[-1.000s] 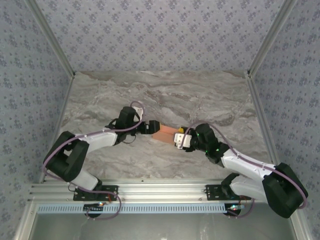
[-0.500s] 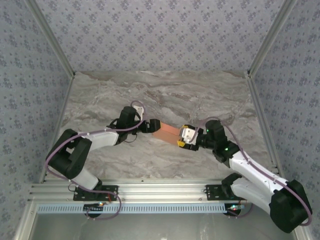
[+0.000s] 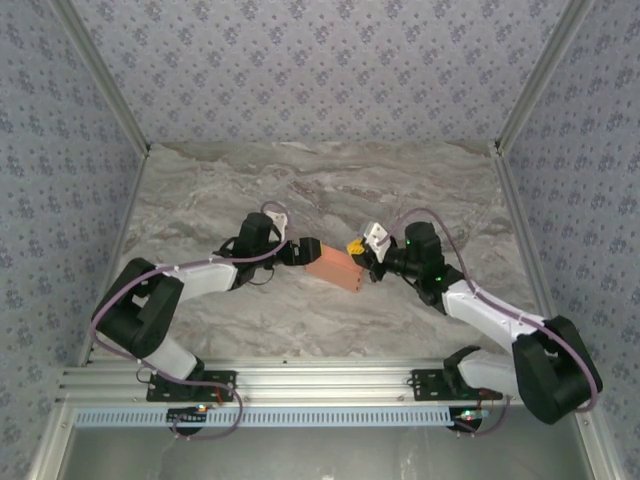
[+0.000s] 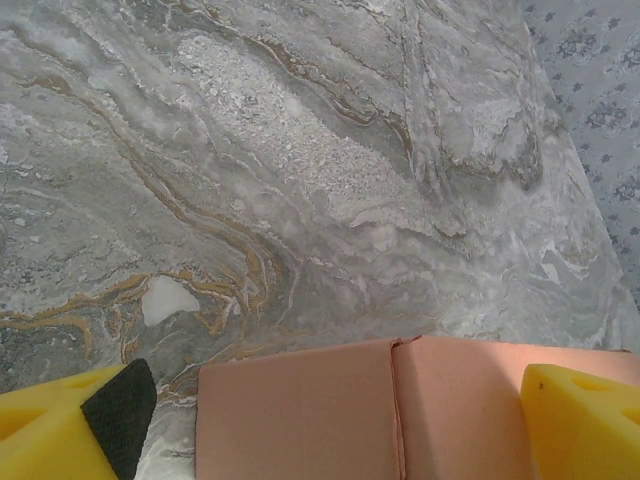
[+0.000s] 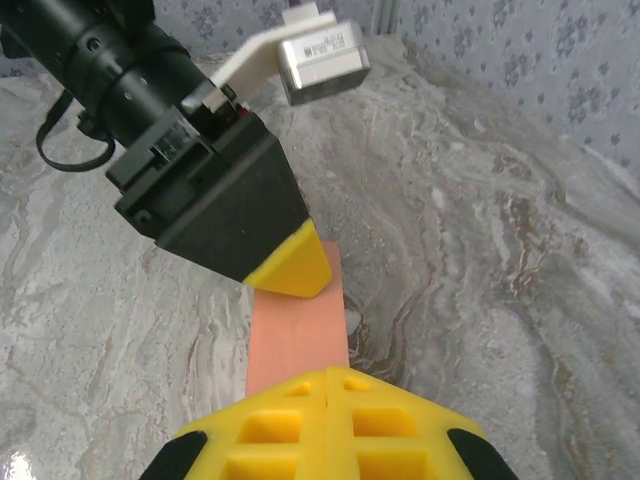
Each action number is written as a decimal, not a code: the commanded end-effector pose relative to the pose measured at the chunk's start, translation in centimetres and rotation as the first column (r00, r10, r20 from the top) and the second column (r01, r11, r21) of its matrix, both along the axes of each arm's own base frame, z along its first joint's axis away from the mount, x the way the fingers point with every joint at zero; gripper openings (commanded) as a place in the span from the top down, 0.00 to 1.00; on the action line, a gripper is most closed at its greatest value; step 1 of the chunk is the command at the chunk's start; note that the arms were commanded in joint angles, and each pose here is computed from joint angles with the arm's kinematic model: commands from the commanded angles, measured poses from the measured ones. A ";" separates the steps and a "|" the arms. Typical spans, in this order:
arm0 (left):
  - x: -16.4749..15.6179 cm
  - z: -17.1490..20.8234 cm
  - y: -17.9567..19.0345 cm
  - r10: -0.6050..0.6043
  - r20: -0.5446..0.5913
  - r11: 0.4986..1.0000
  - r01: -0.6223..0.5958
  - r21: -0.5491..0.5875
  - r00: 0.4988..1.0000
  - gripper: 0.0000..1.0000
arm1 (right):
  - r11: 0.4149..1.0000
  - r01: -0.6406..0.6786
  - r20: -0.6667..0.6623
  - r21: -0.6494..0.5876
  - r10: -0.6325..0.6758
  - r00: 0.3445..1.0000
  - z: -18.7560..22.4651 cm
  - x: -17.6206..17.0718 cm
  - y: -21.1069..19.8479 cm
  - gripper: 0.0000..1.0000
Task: Fold the paper box
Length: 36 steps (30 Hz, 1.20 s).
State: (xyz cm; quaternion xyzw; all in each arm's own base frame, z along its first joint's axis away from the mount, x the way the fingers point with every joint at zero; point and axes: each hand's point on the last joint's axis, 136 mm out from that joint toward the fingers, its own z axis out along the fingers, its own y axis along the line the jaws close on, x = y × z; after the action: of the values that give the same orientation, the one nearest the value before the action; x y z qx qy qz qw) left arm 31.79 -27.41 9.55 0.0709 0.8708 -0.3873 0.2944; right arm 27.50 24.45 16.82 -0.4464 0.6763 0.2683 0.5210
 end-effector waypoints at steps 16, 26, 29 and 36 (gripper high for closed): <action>-1.7 -4.8 2.6 0.063 -0.122 0.986 -0.043 0.162 0.991 0.04 | 0.993 -0.104 0.126 0.048 0.098 0.987 1.6 0.1 1.5 0.99; -1.4 -4.0 2.5 0.057 -0.113 0.986 -0.038 0.164 0.992 0.03 | 0.991 -0.129 0.005 0.014 0.129 0.992 -5.2 0.9 2.8 0.99; -1.2 -2.9 2.4 0.065 -0.116 0.989 -0.048 0.142 0.991 0.03 | 0.995 -0.099 -0.037 -0.016 0.099 0.994 -7.5 0.4 2.1 0.99; -0.2 2.0 2.9 0.082 -0.037 0.994 -0.079 0.078 0.996 0.01 | 0.991 -0.112 -0.065 -0.075 0.107 0.992 -9.1 -0.4 1.5 0.99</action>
State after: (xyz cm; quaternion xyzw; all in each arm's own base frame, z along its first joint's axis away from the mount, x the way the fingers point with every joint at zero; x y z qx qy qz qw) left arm 31.02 -25.92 9.93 0.0526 0.8897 -0.3599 0.2759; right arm 28.86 27.16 13.04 -0.4829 0.6234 0.2933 0.5405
